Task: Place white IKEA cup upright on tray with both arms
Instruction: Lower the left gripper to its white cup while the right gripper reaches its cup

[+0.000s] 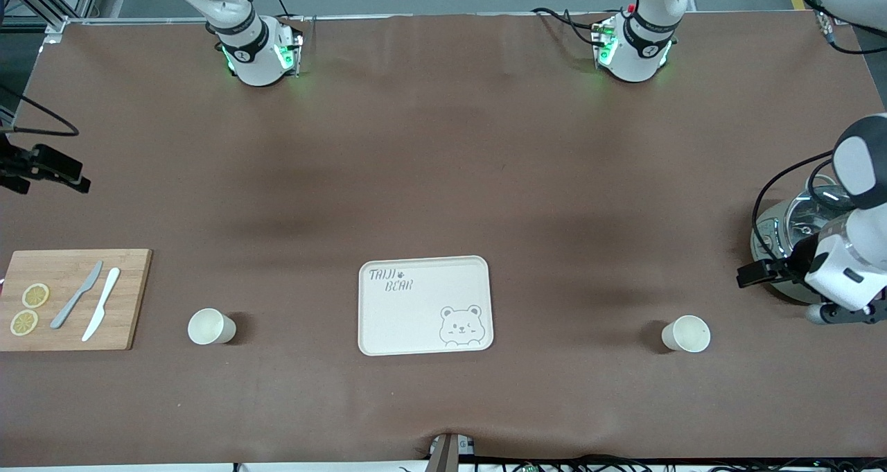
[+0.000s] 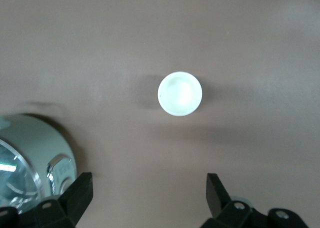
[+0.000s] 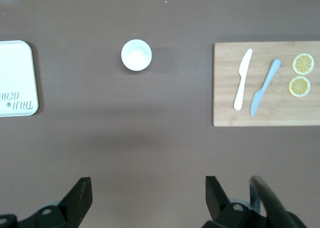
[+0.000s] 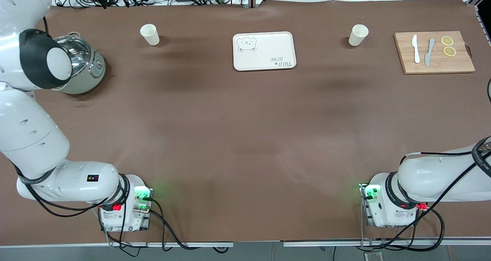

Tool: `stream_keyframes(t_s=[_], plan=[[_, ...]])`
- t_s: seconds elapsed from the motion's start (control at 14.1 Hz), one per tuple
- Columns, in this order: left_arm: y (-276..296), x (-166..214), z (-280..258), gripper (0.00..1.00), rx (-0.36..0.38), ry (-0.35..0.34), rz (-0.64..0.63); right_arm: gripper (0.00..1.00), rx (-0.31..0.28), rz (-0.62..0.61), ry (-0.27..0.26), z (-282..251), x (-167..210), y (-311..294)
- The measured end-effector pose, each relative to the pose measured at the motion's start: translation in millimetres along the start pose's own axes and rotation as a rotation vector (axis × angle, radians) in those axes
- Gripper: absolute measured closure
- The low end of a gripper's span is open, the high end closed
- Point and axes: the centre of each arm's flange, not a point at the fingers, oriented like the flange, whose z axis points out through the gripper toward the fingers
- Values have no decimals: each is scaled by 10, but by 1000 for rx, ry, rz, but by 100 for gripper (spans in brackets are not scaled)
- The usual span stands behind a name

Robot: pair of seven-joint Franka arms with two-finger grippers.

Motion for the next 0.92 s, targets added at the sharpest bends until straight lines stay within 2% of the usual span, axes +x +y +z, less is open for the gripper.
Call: stream_keyframes(t_s=[0.5, 0.64, 0.92], plan=[[36, 193, 672, 0, 3, 33, 8, 0, -1, 1, 9, 1555, 826, 103], [64, 231, 881, 0, 4, 40, 12, 0, -1, 2, -3, 1793, 909, 119], [47, 278, 1209, 0, 6, 54, 9, 0, -5, 1, 15, 2171, 1125, 157]])
